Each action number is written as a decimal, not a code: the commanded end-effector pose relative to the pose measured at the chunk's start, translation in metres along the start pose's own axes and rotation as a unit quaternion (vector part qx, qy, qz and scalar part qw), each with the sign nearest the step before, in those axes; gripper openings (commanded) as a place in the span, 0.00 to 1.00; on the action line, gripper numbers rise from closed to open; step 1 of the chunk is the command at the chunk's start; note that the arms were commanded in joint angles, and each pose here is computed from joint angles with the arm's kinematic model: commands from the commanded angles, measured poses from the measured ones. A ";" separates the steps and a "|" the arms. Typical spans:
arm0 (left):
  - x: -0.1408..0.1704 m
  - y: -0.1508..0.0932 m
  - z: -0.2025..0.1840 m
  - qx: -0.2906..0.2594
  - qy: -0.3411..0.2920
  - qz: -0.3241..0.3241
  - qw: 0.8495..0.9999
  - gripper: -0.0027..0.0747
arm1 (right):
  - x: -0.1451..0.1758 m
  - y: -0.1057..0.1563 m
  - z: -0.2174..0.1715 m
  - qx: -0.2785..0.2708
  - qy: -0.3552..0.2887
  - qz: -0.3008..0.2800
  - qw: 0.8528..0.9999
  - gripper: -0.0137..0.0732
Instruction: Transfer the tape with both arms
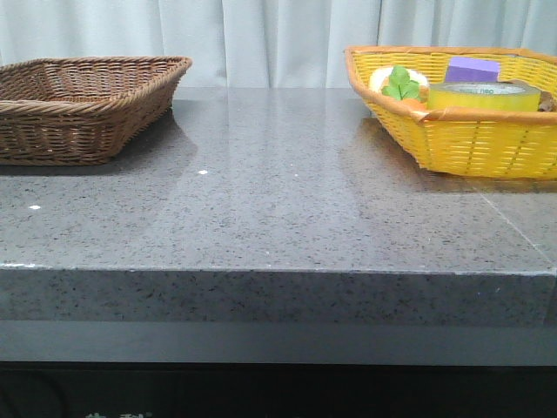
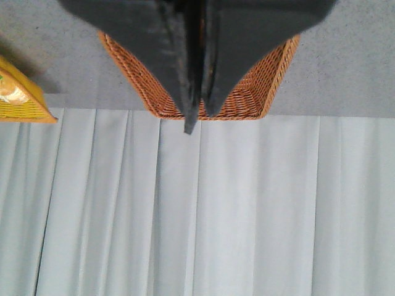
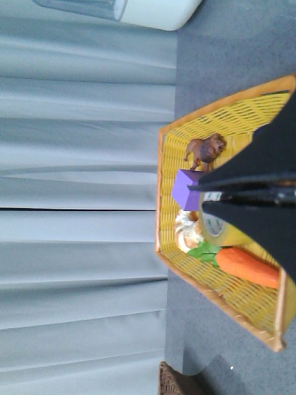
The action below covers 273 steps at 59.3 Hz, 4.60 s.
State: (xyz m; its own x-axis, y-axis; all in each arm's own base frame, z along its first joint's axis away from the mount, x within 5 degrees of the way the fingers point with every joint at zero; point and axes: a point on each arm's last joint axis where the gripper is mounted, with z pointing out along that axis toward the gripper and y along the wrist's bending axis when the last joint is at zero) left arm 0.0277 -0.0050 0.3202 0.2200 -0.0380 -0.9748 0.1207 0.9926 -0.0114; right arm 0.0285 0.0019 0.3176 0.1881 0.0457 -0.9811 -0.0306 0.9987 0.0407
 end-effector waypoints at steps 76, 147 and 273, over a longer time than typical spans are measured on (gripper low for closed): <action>-0.014 0.000 0.150 0.011 0.278 -0.012 0.960 0.70 | -0.008 -0.001 0.143 0.003 0.331 -0.003 0.944 0.76; -0.028 -0.105 0.120 0.329 0.228 -0.002 0.916 0.70 | 0.007 -0.028 0.366 0.000 0.518 0.041 0.855 0.76; -0.028 -0.105 0.119 0.329 0.229 -0.001 0.916 0.70 | 0.028 0.218 0.342 -0.270 0.492 -0.146 0.814 0.33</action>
State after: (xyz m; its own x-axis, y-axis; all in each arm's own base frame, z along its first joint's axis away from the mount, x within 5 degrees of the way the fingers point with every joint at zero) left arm 0.1237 -0.1210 0.3569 -0.2659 0.2374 -0.9343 0.7122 0.7016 -0.0244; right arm 0.3644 0.2294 0.3343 -0.6855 -0.5256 -0.5038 -0.6051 0.7961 -0.0073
